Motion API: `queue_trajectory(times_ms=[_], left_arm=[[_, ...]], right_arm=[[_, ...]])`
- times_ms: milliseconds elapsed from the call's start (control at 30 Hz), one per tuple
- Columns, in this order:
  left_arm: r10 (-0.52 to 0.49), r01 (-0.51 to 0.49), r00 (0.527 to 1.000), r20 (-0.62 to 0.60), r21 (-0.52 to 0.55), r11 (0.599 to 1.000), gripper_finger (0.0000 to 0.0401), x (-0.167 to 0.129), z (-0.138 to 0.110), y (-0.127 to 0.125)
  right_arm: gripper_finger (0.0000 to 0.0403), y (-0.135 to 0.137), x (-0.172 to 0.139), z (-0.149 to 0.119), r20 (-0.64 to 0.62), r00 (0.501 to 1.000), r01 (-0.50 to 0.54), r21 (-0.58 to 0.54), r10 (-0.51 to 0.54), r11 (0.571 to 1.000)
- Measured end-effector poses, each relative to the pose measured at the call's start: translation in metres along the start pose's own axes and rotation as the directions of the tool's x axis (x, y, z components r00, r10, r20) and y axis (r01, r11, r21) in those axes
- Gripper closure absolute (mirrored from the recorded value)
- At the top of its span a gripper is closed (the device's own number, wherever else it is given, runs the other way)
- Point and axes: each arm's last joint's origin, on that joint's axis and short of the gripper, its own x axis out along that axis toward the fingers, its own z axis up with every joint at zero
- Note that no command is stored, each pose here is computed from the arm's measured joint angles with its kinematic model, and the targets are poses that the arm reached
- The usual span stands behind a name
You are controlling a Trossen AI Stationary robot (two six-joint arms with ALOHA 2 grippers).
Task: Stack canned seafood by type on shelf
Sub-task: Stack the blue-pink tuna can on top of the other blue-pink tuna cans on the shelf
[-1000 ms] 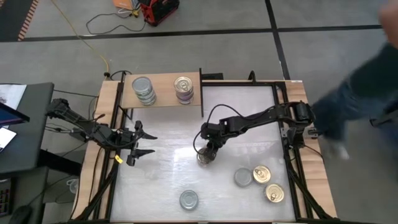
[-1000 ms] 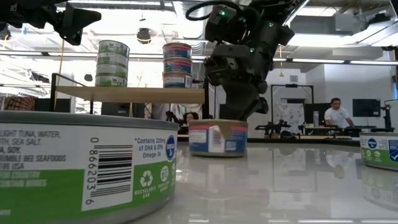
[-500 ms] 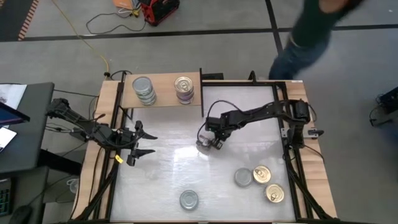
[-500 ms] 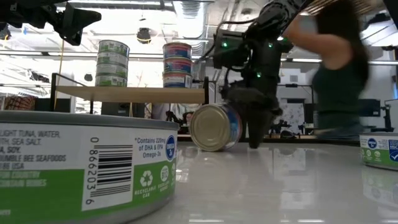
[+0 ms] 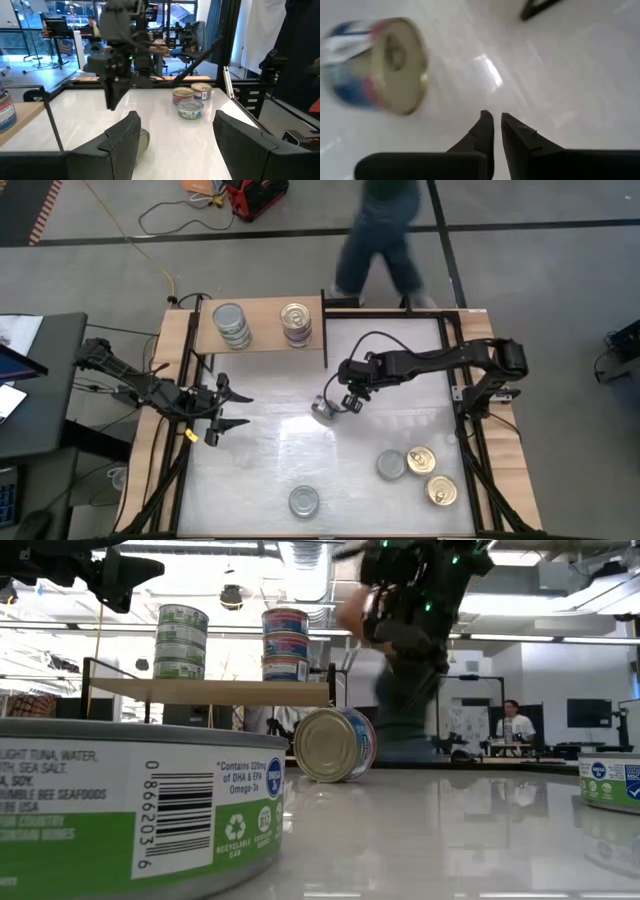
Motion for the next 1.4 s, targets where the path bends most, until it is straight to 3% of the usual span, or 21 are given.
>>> queue_trajectory(times_ms=[100,200,300,467,533,633,767,1033,1233,1400], left_arm=[[0.000,0.000,1.000,0.000,-0.012,1.000,0.0161,0.000,0.000,0.000],[0.000,0.000,1.000,0.000,-0.012,1.000,0.0161,0.000,0.000,0.000],[0.000,0.000,1.000,-0.001,-0.012,1.000,0.0161,0.000,0.000,0.000],[0.001,-0.001,1.000,-0.001,-0.007,1.000,0.0161,0.000,0.000,0.000],[0.000,0.000,1.000,-0.001,-0.007,1.000,0.0161,0.000,0.000,0.000],[0.001,-0.001,1.000,-0.001,-0.010,1.000,0.0161,0.000,0.000,0.000],[0.001,-0.001,1.000,0.006,-0.025,1.000,0.0161,0.000,0.001,0.000],[-0.134,0.134,0.991,0.002,-0.053,0.990,0.0161,-0.001,0.000,-0.004],[-0.371,0.371,0.928,-0.006,-0.038,0.928,0.0161,-0.002,0.000,-0.011],[-0.409,0.409,0.912,-0.009,-0.001,0.912,0.0161,-0.003,0.000,-0.012]], right_arm=[[0.0312,0.010,-0.005,0.000,0.038,0.999,-0.029,-0.031,0.030,0.999],[0.0274,0.025,-0.005,-0.001,0.067,0.994,-0.080,-0.133,0.089,0.988],[0.0218,0.039,-0.008,-0.006,0.074,0.988,-0.116,-0.215,0.134,0.970],[0.0111,0.063,-0.016,-0.009,0.152,0.967,-0.163,-0.249,0.205,0.955],[0.0077,0.072,-0.015,-0.008,0.208,0.959,-0.136,-0.254,0.192,0.958],[0.0039,0.079,-0.010,-0.012,0.256,0.962,-0.027,-0.244,0.092,0.969],[0.0014,0.082,0.004,-0.009,0.275,0.959,-0.012,-0.177,0.061,0.984],[0.0031,0.082,0.037,-0.010,0.230,0.973,0.003,-0.133,0.028,0.991],[0.0118,0.087,0.038,-0.011,0.236,0.971,-0.002,-0.150,0.038,0.989],[0.0185,0.087,0.038,-0.012,0.236,0.971,0.004,-0.184,0.040,0.983]])
